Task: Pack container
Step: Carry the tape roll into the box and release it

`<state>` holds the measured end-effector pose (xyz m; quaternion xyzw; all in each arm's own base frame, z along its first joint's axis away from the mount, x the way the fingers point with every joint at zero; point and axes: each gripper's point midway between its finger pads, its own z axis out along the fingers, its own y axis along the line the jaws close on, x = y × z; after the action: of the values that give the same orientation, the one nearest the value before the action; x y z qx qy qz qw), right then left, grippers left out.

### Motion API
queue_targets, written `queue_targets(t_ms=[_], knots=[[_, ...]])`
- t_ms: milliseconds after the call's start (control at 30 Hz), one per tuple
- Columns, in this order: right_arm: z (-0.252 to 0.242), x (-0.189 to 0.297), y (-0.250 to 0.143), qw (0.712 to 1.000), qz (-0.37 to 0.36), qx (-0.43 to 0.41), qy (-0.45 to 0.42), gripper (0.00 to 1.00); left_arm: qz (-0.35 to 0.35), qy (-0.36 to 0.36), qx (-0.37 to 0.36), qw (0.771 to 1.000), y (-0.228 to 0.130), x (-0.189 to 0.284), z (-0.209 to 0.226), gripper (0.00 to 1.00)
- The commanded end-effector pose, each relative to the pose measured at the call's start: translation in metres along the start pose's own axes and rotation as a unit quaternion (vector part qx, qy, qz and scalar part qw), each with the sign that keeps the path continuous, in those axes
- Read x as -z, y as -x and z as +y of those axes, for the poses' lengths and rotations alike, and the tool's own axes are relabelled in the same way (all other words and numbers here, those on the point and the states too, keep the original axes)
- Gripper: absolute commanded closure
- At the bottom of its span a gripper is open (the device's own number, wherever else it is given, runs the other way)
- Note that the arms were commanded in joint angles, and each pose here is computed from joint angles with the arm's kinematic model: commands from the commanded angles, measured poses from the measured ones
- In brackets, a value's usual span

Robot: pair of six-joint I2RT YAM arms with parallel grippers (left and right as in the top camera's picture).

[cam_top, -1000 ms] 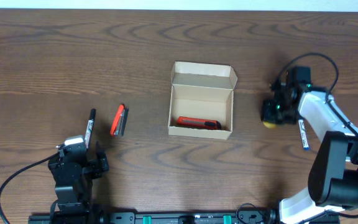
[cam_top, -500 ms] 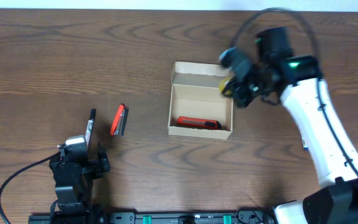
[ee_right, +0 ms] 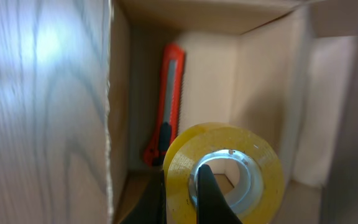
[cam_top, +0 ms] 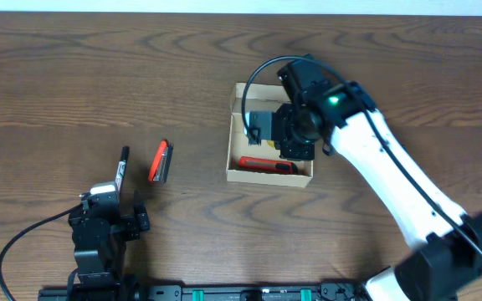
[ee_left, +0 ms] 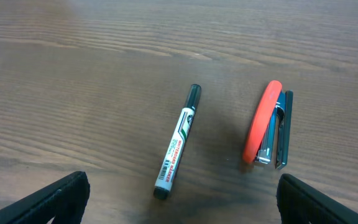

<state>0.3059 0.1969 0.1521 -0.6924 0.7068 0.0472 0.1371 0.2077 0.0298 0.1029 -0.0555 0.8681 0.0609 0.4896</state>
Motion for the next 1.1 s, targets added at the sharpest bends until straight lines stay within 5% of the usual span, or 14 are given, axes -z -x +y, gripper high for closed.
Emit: queue_targets(t_ms=[0,333,633,900,1067], knots=[[-0.004,-0.031,-0.012,0.996,0.031,0.071,0.034,0.99,-0.008,-0.010,0.006,1.000,0.007,0.003,-0.003,0.05],[0.004,-0.100,-0.030,0.989,0.067,0.066,0.113,0.99,-0.008,-0.011,0.006,1.000,0.007,0.003,-0.003,0.05],[-0.012,-0.105,-0.022,0.995,0.054,0.036,0.080,0.98,-0.008,-0.013,0.006,1.000,0.007,0.003,-0.004,0.05],[-0.009,-0.105,-0.017,0.995,0.039,0.034,0.087,0.76,-0.008,-0.014,0.006,1.000,0.007,0.003,-0.004,0.05],[-0.010,-0.101,-0.014,0.995,0.031,0.029,0.085,0.76,-0.008,-0.014,0.006,1.000,0.007,0.003,-0.004,0.05]])
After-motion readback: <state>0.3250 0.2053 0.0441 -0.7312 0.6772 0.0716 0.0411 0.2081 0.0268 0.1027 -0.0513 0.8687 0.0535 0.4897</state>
